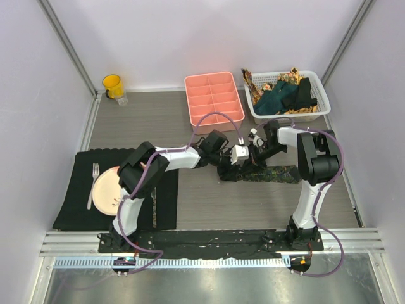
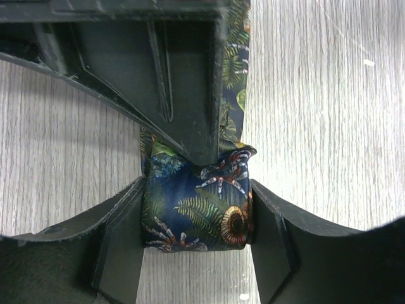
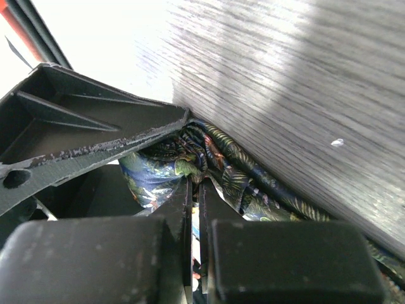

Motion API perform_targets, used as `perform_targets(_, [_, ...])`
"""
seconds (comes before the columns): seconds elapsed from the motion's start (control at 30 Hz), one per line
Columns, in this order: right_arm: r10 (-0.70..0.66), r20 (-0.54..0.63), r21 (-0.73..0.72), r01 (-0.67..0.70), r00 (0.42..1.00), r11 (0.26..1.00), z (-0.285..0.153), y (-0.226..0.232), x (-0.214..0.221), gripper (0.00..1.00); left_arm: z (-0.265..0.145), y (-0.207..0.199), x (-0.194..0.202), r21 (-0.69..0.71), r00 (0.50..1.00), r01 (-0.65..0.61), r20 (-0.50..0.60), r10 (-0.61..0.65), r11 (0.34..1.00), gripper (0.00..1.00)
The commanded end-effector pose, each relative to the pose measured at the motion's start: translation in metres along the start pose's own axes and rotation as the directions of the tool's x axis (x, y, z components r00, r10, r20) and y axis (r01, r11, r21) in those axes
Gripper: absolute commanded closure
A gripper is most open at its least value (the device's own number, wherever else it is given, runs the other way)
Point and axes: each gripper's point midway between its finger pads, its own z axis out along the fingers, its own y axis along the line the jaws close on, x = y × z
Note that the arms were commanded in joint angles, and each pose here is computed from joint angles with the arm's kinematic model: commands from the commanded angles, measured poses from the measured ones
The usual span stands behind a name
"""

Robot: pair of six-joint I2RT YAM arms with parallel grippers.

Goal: Roll the ties
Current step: Roll the tie at the center of the board.

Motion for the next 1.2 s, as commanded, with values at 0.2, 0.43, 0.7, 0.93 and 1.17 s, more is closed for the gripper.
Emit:
perform_targets(0.2, [-0.125, 0.003, 0.407, 0.113, 0.992, 0.907, 0.001, -0.078, -0.011, 0.99, 0.019, -0.022, -0.001, 0.101, 0.994, 0.079, 0.069, -0.086, 0.992, 0.38])
perform_targets(0.43, [-0.137, 0.001, 0.424, 0.123, 0.991, 0.897, -0.003, -0.079, -0.014, 0.99, 0.019, -0.026, 0.013, 0.099, 0.996, 0.058, 0.064, -0.065, 0.993, 0.42])
perform_targets(0.7, [-0.167, 0.0, 0.341, 0.157, 0.986, 0.927, 0.009, -0.06, -0.024, 0.99, 0.014, -0.021, 0.019, 0.014, 0.998, -0.034, -0.045, 0.035, 0.999, 0.72])
perform_targets(0.93, [-0.269, -0.032, 0.239, 0.269, 0.963, 0.933, 0.037, -0.028, -0.039, 0.99, -0.014, -0.025, 0.056, -0.049, 0.954, -0.007, -0.301, -0.008, 0.999, 0.7])
perform_targets(1.17, [-0.265, -0.012, 0.095, 0.265, 0.964, 0.96, 0.016, -0.003, -0.046, 0.87, -0.022, -0.026, 0.087, -0.073, 0.879, 0.059, -0.47, -0.087, 0.996, 0.85])
